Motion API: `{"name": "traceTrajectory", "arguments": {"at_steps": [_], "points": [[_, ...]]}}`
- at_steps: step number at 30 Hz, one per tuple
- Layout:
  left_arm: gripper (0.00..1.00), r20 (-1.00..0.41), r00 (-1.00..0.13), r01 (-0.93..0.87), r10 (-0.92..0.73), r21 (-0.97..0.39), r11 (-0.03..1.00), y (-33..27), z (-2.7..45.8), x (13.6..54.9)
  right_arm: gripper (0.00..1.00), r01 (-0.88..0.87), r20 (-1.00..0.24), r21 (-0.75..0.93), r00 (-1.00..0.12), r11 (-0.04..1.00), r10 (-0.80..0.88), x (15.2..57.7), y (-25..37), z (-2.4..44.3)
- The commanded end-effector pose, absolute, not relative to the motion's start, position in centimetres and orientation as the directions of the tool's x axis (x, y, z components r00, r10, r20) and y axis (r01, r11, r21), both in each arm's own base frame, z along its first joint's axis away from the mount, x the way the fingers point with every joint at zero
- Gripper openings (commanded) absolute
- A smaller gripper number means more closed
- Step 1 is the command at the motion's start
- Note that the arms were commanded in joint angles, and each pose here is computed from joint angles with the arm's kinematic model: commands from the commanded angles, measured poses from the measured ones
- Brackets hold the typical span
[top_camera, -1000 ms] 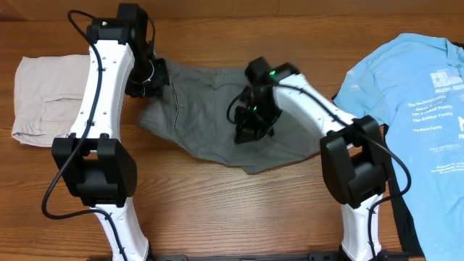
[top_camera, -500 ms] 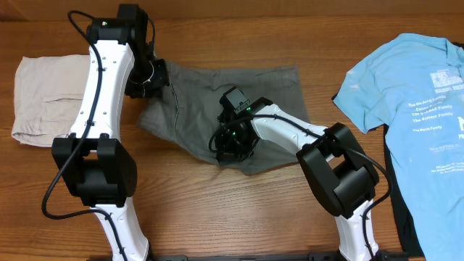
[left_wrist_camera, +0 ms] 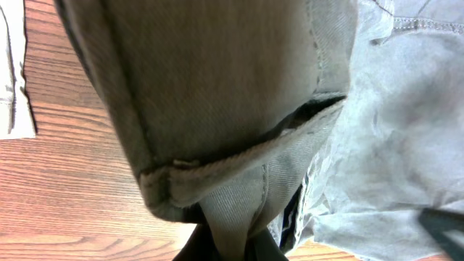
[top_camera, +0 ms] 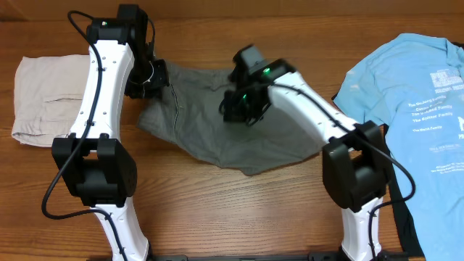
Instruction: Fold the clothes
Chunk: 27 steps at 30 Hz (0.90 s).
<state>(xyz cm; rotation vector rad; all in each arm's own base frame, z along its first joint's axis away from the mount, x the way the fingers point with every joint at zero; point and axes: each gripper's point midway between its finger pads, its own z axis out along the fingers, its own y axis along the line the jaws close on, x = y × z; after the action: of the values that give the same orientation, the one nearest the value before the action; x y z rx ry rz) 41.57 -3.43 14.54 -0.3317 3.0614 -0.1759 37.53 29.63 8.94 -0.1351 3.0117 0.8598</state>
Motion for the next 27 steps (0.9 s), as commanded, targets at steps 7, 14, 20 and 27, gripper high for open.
{"name": "traceTrajectory", "arguments": {"at_steps": [7, 14, 20, 27], "points": [[0.04, -0.074, -0.974, -0.202, -0.215, -0.155, 0.967, -4.0, 16.2, 42.2, 0.04, -0.112, -0.042, 0.522, -0.994, 0.846, -0.105, 37.2, 31.4, 5.1], [0.05, -0.072, -0.974, -0.202, -0.215, -0.155, 0.967, -3.9, 18.0, 41.6, 0.04, -0.151, -0.038, 0.503, -0.988, 0.851, -0.153, 36.3, 33.6, 1.3], [0.07, -0.076, -0.974, -0.202, -0.215, -0.155, 0.967, -3.9, 18.2, 41.6, 0.04, -0.196, -0.081, 0.514, -0.98, 0.835, -0.181, 36.5, 35.1, 0.6], [0.06, -0.083, -0.973, -0.2, -0.214, -0.157, 0.967, -4.0, 18.3, 41.8, 0.04, -0.162, -0.15, 0.53, -0.984, 0.833, -0.096, 41.3, 31.8, 6.7]]}}
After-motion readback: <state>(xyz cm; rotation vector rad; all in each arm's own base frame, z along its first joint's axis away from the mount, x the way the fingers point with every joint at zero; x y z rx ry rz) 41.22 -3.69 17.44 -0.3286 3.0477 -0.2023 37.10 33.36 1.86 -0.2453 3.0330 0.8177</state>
